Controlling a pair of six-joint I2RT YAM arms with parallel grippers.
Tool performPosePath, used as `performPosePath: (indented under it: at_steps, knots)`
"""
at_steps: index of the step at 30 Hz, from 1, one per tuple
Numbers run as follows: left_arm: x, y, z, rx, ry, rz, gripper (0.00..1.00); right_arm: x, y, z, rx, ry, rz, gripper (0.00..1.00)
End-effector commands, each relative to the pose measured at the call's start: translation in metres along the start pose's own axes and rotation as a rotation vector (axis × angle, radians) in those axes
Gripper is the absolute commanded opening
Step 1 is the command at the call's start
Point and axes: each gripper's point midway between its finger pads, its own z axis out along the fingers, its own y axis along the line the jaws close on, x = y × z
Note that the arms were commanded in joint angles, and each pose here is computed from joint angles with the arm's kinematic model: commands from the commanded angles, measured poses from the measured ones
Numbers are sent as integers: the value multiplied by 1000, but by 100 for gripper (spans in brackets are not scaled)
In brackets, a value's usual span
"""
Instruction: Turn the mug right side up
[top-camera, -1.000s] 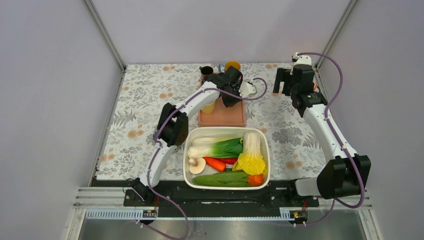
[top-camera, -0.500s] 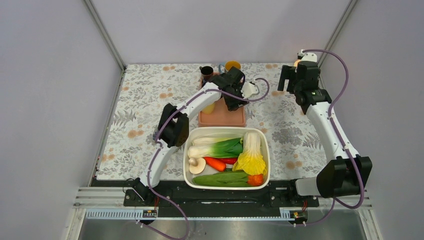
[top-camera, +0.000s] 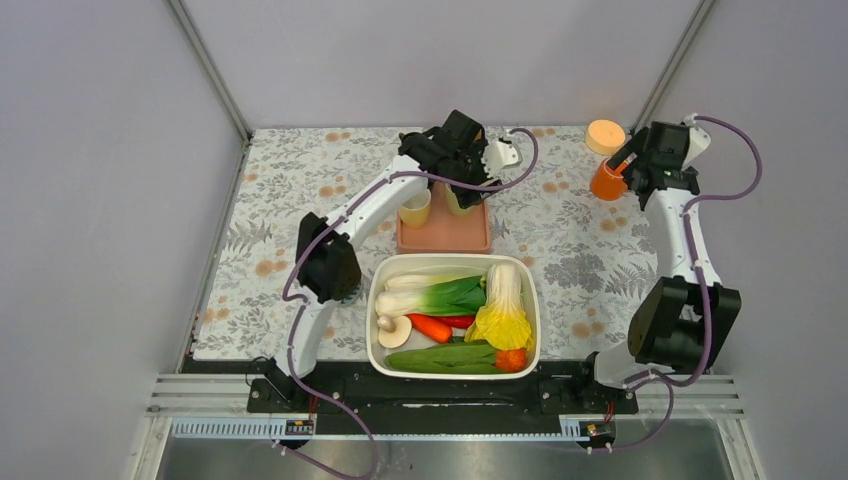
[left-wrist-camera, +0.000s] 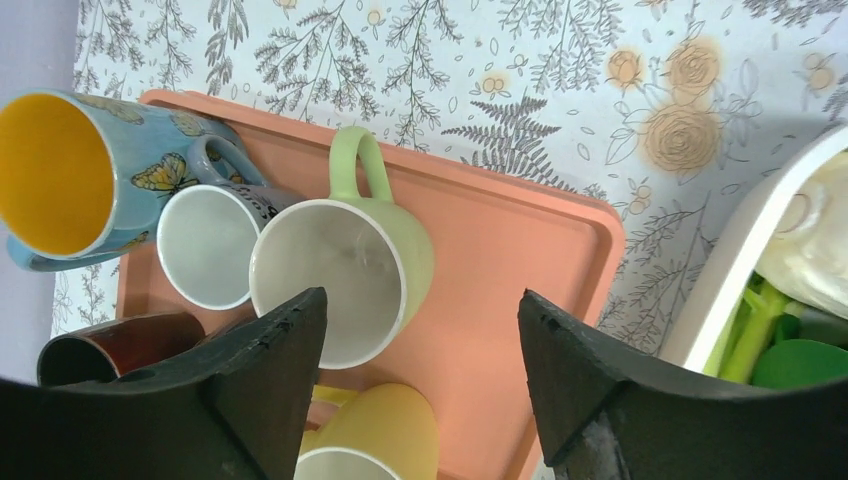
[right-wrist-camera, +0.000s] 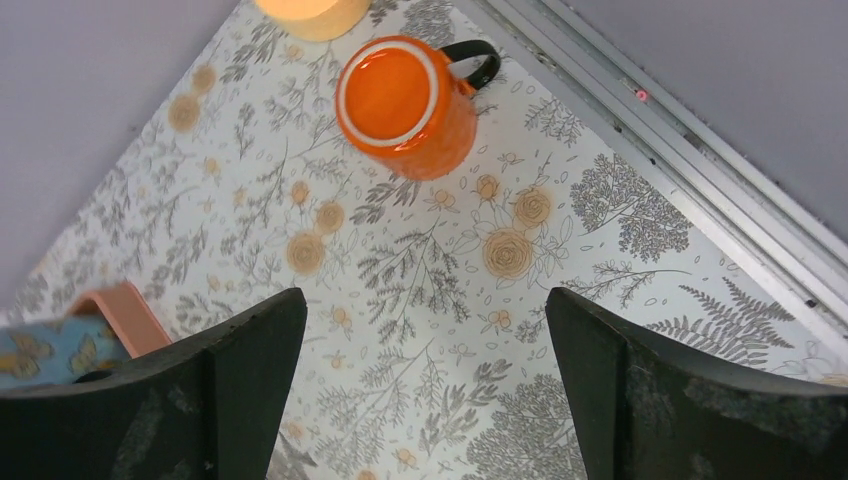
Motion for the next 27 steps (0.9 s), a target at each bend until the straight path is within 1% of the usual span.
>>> performPosePath:
  at_steps: [1,5,7,11,14,16,17,21,25,27]
  knots:
    - [-39,-5,-43,6,-118,-5,74,-25,-6,19,-14,11,298,99]
    - [-36,-11,-62,24,-111,-44,76,-41,-14,44,53,-22,303,97]
    - [-32,-17,-72,48,-103,-62,76,-42,-19,60,77,-7,346,96]
    - [-18,-27,-88,88,-68,-75,77,-33,-17,93,59,70,485,88]
    - [-6,-28,-92,86,-43,-95,77,-24,-7,116,39,122,537,85]
    - [0,-27,-94,87,-36,-121,77,-19,-7,128,51,138,572,84]
    - [2,-26,-95,85,-35,-134,77,-15,-8,134,65,143,586,82]
    - [5,-24,-99,81,-34,-144,77,6,-14,155,103,184,603,73]
    - [5,-21,-103,78,-42,-149,77,22,-11,168,84,231,568,71]
    - [5,-20,-101,80,-43,-154,77,31,-12,172,79,252,558,67]
